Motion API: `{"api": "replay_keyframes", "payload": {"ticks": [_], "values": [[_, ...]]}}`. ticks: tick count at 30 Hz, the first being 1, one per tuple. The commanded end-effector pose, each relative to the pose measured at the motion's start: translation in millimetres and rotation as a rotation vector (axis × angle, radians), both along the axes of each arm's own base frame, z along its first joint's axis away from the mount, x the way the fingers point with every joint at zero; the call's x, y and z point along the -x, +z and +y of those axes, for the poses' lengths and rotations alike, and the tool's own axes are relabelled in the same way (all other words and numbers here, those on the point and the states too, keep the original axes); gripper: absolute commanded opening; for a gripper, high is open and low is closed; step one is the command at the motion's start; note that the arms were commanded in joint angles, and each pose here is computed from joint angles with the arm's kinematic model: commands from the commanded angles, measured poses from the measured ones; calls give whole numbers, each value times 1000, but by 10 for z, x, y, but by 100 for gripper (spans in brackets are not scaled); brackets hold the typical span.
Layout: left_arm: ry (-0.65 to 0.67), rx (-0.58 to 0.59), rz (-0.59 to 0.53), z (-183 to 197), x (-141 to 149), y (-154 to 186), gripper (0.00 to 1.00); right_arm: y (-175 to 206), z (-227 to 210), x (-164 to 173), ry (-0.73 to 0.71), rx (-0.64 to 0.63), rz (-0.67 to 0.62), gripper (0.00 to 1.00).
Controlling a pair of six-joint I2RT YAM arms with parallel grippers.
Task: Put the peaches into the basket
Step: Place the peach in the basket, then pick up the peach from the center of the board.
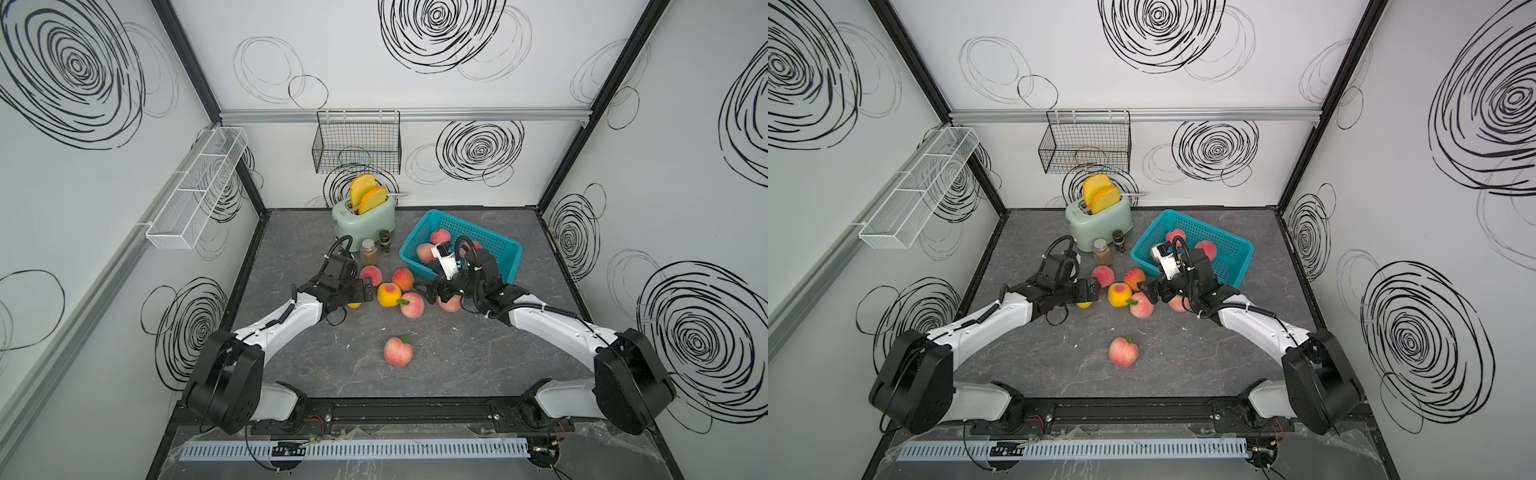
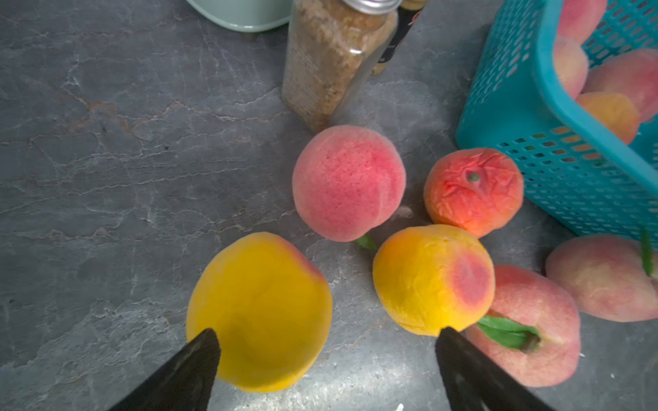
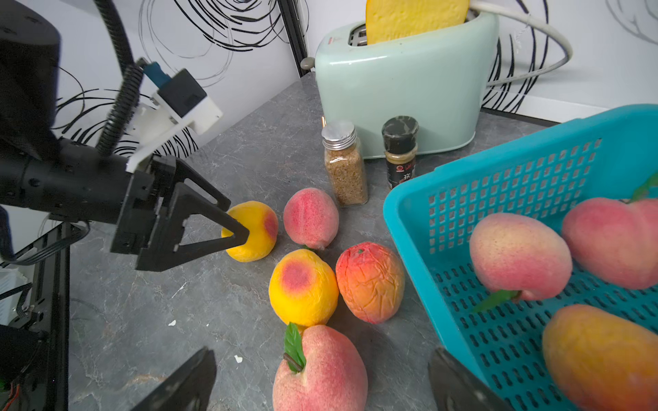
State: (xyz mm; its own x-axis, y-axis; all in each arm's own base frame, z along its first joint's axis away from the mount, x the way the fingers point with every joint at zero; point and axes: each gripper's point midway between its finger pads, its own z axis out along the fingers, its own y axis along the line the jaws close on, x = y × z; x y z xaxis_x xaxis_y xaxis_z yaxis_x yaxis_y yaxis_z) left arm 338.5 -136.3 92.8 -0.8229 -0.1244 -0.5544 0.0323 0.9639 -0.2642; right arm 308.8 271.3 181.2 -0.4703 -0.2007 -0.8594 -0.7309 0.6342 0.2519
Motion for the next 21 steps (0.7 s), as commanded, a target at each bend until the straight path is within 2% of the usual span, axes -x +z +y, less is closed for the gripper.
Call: {"api": "replay_keyframes", "payload": {"ticks": [1, 11, 21], "values": [[11, -57, -28, 72, -144, 56, 98, 89, 21, 49, 19, -21, -24, 97], [57, -145, -8, 193, -239, -116, 98, 122, 54, 82, 42, -44, -20, 97], [34, -137, 21, 107, -250, -301, 98, 129, 29, 81, 34, -43, -25, 98]]}}
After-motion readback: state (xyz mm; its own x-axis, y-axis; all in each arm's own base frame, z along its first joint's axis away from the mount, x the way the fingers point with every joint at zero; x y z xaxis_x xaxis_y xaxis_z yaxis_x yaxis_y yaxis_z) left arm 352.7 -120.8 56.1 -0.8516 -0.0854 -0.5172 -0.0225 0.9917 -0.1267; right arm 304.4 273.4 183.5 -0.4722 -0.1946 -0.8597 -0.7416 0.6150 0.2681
